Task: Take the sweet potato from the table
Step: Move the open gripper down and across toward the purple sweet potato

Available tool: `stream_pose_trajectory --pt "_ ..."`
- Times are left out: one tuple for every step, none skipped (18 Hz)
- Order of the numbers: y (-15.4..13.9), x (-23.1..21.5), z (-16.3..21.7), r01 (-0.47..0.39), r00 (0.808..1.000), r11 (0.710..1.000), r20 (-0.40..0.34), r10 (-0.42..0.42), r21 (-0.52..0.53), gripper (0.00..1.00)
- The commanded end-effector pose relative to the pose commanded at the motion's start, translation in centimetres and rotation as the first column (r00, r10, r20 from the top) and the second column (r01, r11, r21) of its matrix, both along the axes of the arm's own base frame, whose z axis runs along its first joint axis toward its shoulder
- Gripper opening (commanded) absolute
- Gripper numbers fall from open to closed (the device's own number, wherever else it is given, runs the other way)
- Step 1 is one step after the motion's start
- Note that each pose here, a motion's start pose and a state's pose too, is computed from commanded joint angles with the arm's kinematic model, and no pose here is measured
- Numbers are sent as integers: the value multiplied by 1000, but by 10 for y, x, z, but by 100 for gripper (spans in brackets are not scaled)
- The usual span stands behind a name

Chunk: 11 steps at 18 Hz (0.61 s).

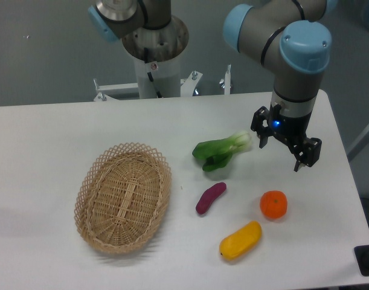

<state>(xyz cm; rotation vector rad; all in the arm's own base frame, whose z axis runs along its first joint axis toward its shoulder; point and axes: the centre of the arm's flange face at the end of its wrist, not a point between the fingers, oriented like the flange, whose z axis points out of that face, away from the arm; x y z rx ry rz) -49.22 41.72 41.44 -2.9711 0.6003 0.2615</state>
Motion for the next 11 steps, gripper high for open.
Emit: stream_pose_trajectory --pt "0 1 -2 0 1000 1000 3 0 0 100" --pt "0 0 -3 -1 1000 1000 6 1 -1 100" --pt "0 1 -4 -1 1000 1000 9 1 -3 100" --pt "0 1 -4 -3 1000 1000 10 3 -5 100" --pt "-1 2 -7 -10 1000 1000 15 11 -6 100" --pt "-1 4 -11 -20 1000 1000 24 20 -3 100" --pt "-1 5 -15 -32 999 999 31 32 -5 100" --pt "-1 5 -16 -40 999 999 34 40 -5 100" --pt "-2 6 -19 -52 998 999 40 52 -6 100" --pt "-2 5 -21 -67 997 998 42 68 -10 100" --pt "-1 5 -25 -85 995 996 48 85 -16 100"
